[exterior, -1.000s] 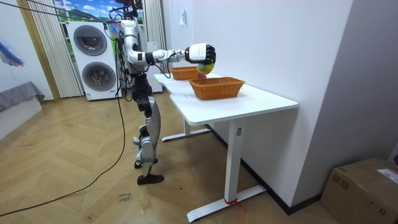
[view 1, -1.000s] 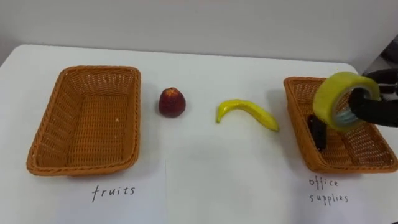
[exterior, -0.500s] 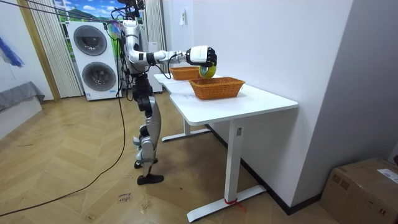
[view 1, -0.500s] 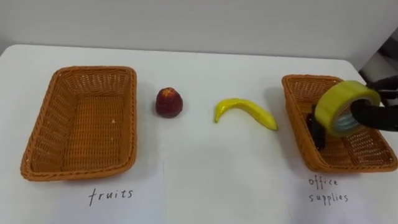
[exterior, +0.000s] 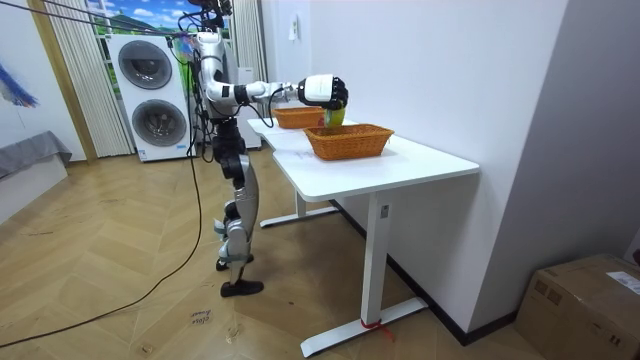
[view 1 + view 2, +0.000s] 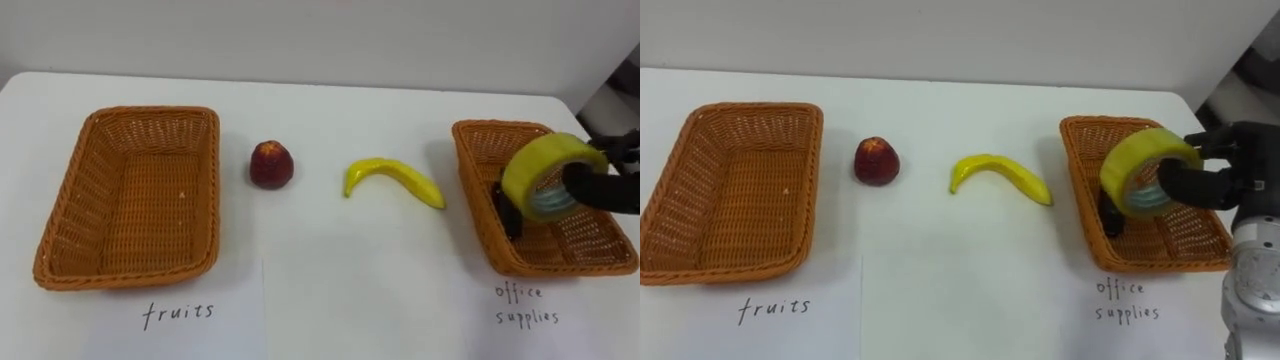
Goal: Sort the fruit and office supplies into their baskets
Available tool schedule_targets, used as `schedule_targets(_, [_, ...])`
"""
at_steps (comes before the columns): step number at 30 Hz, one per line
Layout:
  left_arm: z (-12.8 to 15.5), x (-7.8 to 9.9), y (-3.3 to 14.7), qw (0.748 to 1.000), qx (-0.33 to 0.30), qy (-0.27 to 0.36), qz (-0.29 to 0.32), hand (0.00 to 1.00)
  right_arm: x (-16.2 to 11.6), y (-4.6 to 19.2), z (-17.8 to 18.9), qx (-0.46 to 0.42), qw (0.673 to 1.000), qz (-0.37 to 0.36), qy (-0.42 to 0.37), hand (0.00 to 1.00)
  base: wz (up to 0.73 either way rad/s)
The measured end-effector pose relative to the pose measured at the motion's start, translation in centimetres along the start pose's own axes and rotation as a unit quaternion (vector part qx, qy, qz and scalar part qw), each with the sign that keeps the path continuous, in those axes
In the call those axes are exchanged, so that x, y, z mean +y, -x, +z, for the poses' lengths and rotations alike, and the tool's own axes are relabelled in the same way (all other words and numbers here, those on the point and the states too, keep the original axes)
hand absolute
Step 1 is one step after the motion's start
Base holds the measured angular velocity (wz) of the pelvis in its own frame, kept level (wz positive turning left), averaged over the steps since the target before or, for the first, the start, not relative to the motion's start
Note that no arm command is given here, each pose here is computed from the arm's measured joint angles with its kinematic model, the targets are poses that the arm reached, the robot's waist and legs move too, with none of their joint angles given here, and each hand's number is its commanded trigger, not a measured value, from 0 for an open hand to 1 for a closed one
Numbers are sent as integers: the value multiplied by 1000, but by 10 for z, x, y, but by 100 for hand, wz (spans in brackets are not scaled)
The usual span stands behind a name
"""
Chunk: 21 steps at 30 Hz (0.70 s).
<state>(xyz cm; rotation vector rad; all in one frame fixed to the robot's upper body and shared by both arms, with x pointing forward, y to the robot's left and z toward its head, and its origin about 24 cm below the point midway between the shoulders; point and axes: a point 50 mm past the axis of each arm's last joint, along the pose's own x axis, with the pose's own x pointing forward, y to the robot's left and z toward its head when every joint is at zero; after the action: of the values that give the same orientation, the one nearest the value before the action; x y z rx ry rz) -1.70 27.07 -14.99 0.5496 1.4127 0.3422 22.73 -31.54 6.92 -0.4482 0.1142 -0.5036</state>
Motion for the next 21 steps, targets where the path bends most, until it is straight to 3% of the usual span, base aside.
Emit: schedule_targets(21, [0,0,0,1000,0,0,0,0,-1,0,0,-2,1000,-3,16,0,0])
